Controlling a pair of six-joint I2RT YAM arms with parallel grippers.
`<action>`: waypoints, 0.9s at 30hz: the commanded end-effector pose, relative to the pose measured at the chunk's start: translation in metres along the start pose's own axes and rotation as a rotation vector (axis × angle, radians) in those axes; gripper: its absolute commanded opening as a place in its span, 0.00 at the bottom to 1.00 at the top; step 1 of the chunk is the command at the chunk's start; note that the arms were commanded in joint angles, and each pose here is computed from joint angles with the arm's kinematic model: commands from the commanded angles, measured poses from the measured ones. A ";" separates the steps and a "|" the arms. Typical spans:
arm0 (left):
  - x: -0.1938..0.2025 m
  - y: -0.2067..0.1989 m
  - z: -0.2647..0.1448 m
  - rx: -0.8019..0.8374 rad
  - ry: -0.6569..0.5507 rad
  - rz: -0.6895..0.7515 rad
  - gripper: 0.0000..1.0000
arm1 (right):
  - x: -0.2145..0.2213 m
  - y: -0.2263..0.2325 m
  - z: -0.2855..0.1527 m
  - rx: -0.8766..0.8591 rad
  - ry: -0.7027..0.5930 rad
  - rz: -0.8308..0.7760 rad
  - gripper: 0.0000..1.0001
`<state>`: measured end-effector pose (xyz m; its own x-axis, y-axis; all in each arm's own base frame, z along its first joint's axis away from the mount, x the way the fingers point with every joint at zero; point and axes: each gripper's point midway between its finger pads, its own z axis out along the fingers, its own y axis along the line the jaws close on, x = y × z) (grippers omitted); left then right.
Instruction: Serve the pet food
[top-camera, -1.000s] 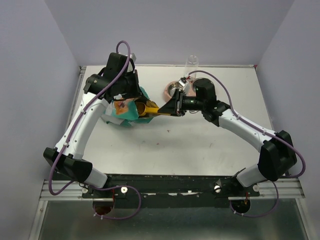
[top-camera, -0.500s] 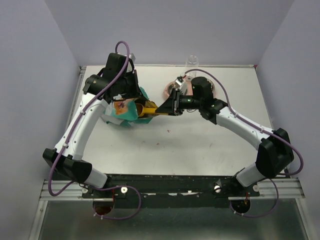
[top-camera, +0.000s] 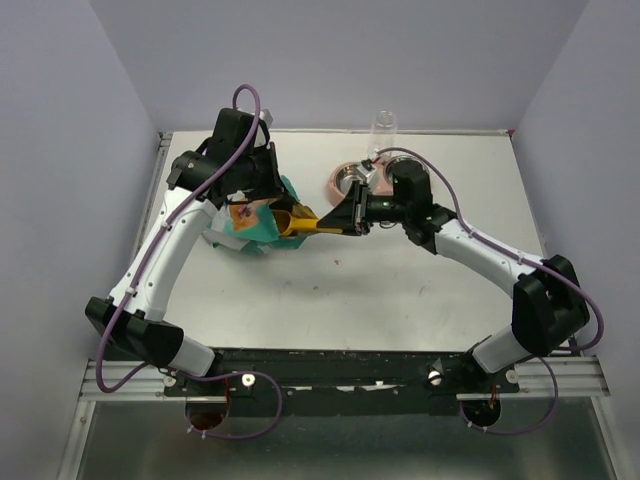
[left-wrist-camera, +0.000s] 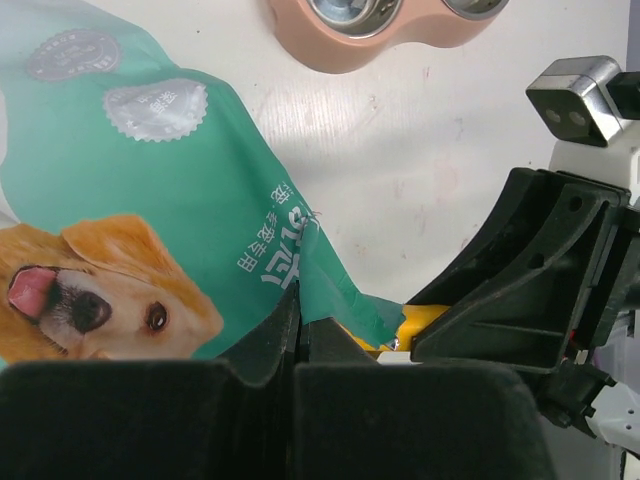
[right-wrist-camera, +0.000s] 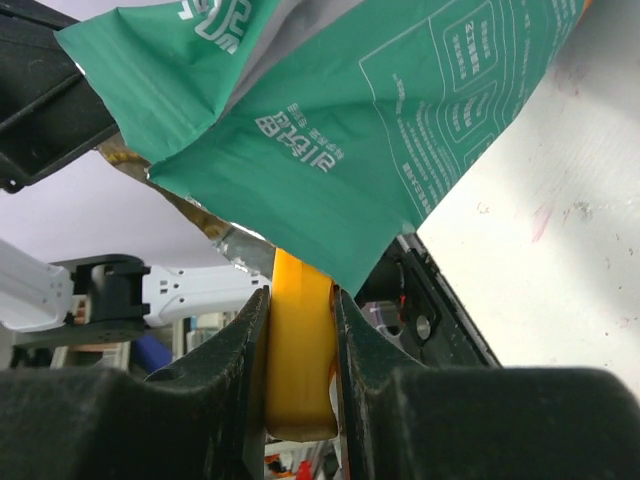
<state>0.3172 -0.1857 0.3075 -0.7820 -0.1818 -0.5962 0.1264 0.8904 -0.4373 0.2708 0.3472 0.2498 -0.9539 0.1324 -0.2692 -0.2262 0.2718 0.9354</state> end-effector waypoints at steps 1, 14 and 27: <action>-0.021 -0.022 -0.034 0.100 -0.116 -0.001 0.00 | -0.010 -0.009 -0.017 -0.043 -0.046 0.085 0.01; -0.019 -0.022 -0.032 0.110 -0.112 -0.002 0.00 | -0.036 0.010 -0.049 -0.088 -0.168 0.119 0.01; -0.016 -0.021 -0.035 0.109 -0.114 -0.013 0.00 | -0.034 0.008 -0.041 -0.019 -0.100 0.142 0.01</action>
<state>0.3201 -0.1858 0.3108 -0.7655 -0.1973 -0.6124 0.1342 0.8819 -0.4519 0.2787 0.3091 0.2678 -0.9646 0.2271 -0.1338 -0.0908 0.1903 0.9775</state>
